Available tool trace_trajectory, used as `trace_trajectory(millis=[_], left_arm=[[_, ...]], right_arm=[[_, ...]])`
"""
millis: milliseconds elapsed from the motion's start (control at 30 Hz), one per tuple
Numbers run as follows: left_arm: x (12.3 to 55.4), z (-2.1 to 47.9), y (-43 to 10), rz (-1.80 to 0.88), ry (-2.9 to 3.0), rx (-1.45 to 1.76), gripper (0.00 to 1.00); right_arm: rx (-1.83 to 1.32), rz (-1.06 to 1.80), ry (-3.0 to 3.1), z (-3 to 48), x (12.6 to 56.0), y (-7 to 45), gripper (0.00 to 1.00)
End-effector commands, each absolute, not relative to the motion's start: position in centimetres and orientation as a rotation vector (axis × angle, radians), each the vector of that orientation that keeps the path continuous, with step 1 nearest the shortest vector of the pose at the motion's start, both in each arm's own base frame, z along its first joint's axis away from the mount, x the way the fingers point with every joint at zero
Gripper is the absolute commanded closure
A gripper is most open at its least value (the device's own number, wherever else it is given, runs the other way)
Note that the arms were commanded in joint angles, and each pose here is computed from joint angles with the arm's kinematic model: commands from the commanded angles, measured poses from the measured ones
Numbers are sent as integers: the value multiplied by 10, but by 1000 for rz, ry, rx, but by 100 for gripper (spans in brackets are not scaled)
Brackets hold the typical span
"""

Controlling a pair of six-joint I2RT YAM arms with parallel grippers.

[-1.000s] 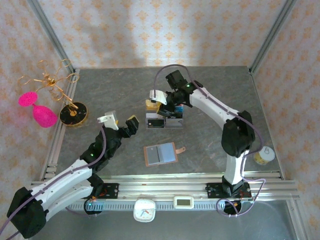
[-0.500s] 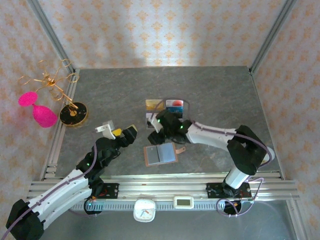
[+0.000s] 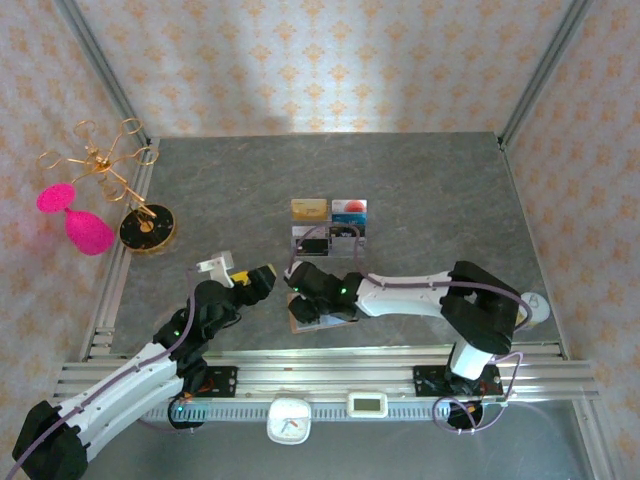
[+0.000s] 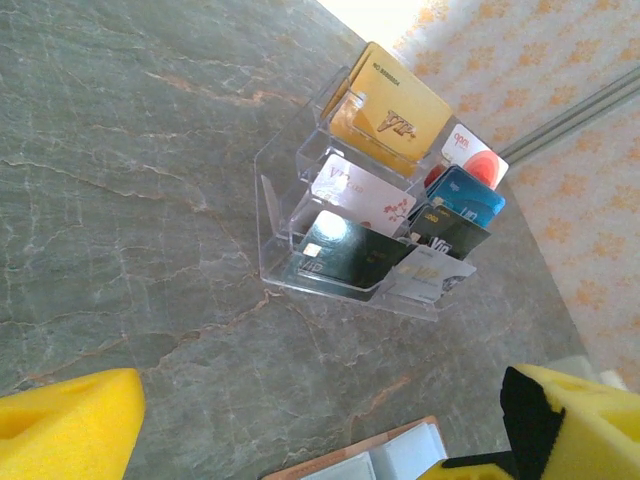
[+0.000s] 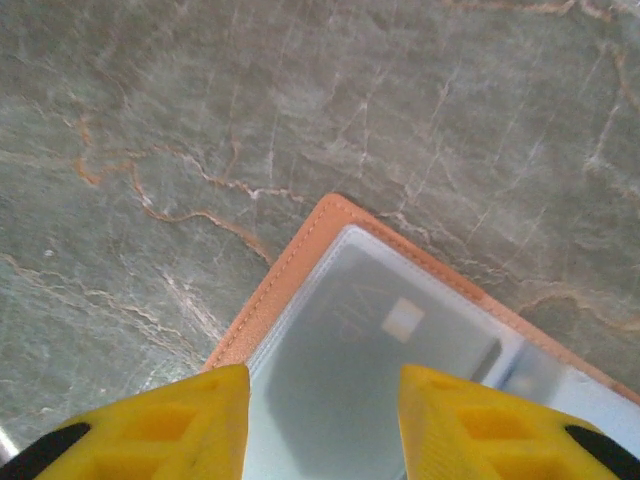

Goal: Take the credit cards out of the card holder

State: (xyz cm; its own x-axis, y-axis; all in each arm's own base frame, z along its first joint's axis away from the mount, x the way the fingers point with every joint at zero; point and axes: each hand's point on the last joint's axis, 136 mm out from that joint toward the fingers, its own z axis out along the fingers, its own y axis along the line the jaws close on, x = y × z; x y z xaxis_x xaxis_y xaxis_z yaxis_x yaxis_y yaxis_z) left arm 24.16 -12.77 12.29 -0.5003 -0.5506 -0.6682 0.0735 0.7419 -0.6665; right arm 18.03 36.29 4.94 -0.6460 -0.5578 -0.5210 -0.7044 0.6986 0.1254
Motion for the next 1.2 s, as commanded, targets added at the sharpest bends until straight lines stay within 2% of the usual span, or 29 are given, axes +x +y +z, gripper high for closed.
trace_trajectory(millis=[0,167,233,267,400,467,533,700,833,900,1067,1133,1167], left_arm=[[240,117,-126,-789,1984,-369,8],[241,116,-128,-788,1994,-363,8],[241,115,-129,-787,2004,-355,10],[241,114,-130,-789,2010,-349,11],[239,110,-138,-810,2044,-311,18],[237,106,-143,-827,2067,-292,23],[236,103,-149,-852,2090,-268,30],[230,90,-165,-908,2156,-220,65],[225,87,-182,-956,2183,-160,87],[221,84,-193,-973,2204,-118,90],[217,68,-211,-966,2288,-59,89],[218,59,-211,-935,2329,-67,89],[219,58,-212,-934,2335,-64,86]], right_arm=[[-963,283,2471,37,183,355,58],[-1008,215,2493,20,178,351,60],[-1020,197,2505,15,177,349,64],[-1018,192,2508,14,177,348,68],[-975,228,2507,16,177,350,96],[-920,279,2497,22,178,354,100],[-834,360,2481,33,182,358,100],[-631,535,2438,57,191,364,100],[-581,589,2418,63,191,365,100],[-565,615,2408,66,191,366,100],[-530,670,2390,72,190,366,100],[-518,682,2382,75,189,365,90],[-511,686,2376,77,189,363,79]])
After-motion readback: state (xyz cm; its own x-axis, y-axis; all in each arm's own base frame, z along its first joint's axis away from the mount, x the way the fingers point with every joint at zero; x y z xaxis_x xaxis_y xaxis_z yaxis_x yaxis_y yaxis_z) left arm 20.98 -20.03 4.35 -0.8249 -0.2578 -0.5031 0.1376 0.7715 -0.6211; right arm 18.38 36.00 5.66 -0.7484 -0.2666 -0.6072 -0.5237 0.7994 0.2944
